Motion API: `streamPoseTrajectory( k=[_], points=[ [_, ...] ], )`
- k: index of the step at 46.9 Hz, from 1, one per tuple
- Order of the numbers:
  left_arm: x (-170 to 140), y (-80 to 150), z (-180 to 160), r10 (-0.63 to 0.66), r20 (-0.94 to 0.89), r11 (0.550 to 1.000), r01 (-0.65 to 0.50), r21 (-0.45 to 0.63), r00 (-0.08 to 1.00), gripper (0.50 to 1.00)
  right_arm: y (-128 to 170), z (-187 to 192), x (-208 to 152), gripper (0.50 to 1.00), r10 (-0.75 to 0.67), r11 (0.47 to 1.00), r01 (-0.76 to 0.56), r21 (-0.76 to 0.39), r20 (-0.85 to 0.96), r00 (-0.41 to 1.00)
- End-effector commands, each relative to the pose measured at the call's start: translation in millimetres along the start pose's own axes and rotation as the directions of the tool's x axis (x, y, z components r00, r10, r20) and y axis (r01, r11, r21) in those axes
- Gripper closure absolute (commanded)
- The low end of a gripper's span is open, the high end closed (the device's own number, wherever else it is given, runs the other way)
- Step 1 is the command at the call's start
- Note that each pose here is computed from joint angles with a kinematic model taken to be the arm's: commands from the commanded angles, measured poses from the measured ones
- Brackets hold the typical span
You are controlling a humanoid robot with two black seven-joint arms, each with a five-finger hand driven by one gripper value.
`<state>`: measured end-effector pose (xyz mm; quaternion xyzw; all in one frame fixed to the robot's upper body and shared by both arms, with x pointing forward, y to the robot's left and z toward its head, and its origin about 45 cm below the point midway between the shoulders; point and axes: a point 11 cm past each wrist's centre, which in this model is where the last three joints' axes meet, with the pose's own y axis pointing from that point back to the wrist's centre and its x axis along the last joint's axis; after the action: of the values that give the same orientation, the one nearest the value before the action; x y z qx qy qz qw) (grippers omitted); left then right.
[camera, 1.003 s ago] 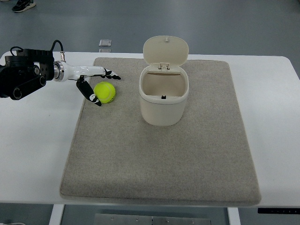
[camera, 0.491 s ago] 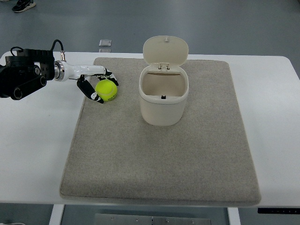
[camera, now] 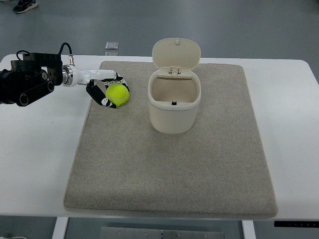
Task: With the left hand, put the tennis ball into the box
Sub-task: 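Close the left hand fingers around the tennis ball, then lift the tennis ball with the left hand above the mat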
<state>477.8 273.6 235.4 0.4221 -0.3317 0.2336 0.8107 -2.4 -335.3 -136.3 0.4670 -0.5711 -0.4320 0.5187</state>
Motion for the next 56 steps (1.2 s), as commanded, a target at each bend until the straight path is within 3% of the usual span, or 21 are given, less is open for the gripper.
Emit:
streamPoseTrajectory(
  k=[1, 14, 25, 46, 51, 56],
  points=[
    [2.3, -0.2, 0.3, 0.026, -0.011, 1.000, -0.026, -0.006, 1.000, 0.949, 0.0, 0.2, 0.0, 0.599, 0.000, 1.000, 0.000, 0.000, 0.001, 1.000],
    [0.6, -0.3, -2.8, 0.081, -0.107, 0.996, -0.084, -0.024, 0.991, 0.941, 0.0, 0.2, 0.0, 0.597, 0.000, 1.000, 0.000, 0.000, 0.001, 1.000],
    [12.8, 8.1, 2.2, 0.090, -0.336, 0.988, -0.127, -0.092, 0.938, 0.937, 0.0, 0.2, 0.0, 0.599, 0.000, 1.000, 0.000, 0.000, -0.001, 1.000],
    [31.4, 66.1, -5.3, -0.030, -0.484, 0.977, -0.077, -0.199, 0.874, 0.909, 0.0, -0.7, 0.0, 0.599, 0.000, 1.000, 0.000, 0.001, 0.001, 1.000],
    [45.9, 90.0, -5.4, -0.009, -0.497, 0.968, -0.117, -0.221, 0.868, 0.889, 0.0, 0.2, 0.0, 0.599, 0.000, 1.000, 0.000, 0.000, -0.001, 1.000],
    [49.6, 98.8, -0.2, -0.008, -0.498, 0.961, -0.132, -0.244, 0.867, 0.883, 0.0, 0.2, 0.0, 0.597, 0.000, 1.000, 0.000, 0.000, -0.001, 1.000]
  ],
)
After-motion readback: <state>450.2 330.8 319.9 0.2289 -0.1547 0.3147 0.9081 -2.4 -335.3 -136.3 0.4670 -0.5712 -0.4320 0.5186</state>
